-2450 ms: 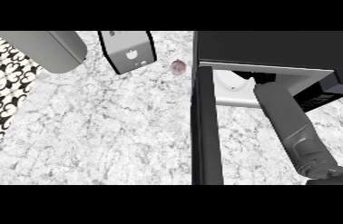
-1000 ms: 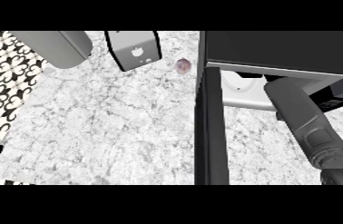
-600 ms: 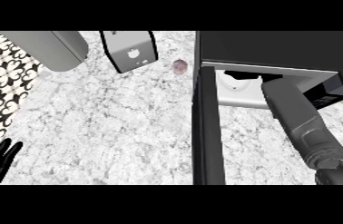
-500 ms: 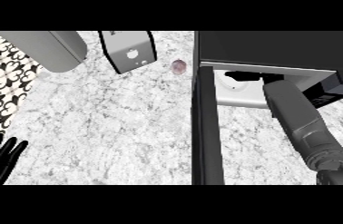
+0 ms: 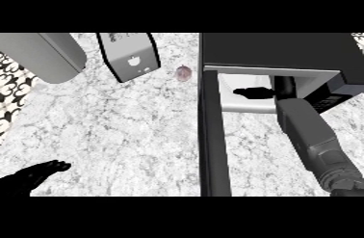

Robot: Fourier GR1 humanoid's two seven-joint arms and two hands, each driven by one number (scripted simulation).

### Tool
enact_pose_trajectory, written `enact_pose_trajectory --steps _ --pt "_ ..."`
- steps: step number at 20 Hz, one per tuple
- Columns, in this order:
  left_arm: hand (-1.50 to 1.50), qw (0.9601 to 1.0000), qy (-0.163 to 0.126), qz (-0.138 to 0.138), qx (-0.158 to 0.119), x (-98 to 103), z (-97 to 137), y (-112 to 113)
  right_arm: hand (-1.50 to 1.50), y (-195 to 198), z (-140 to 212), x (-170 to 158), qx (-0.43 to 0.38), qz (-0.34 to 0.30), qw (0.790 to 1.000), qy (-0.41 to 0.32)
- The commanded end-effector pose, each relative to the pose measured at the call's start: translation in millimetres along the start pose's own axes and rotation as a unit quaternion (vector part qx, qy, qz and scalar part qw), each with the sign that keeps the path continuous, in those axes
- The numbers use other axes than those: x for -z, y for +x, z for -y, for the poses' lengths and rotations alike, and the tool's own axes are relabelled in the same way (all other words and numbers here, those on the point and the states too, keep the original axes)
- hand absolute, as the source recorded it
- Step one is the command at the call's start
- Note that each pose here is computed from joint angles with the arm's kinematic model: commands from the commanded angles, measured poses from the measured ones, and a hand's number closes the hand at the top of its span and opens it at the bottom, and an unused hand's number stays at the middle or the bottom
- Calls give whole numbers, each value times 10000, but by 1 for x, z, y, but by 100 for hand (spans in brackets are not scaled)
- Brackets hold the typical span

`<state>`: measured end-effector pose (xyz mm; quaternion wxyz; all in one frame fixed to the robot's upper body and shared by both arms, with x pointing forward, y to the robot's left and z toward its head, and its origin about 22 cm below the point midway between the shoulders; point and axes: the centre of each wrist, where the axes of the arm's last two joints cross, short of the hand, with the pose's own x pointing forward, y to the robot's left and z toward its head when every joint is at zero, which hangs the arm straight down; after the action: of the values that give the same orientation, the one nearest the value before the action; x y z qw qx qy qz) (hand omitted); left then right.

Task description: Pick up the milk, place it into the microwave and close the microwave

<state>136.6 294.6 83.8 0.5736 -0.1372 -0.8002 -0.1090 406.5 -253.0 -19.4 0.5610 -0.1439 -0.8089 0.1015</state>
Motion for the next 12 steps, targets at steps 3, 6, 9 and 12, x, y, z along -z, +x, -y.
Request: enact_pose_trajectory --steps 3,6,9,12 --pt "150 9994 -282 -87 -181 9 17 10 -150 -28 2 -42 1006 -176 9944 279" --pt "150 9994 -265 -140 -156 25 17 -6 -150 -34 -6 -55 1382 -225 9896 324" --pt "150 9981 -454 -286 -318 29 35 -6 -150 -49 20 -77 1454 -263 9880 440" --pt "150 9974 -512 -415 -307 32 48 -3 -150 -54 -8 -100 1553 -386 9865 350"
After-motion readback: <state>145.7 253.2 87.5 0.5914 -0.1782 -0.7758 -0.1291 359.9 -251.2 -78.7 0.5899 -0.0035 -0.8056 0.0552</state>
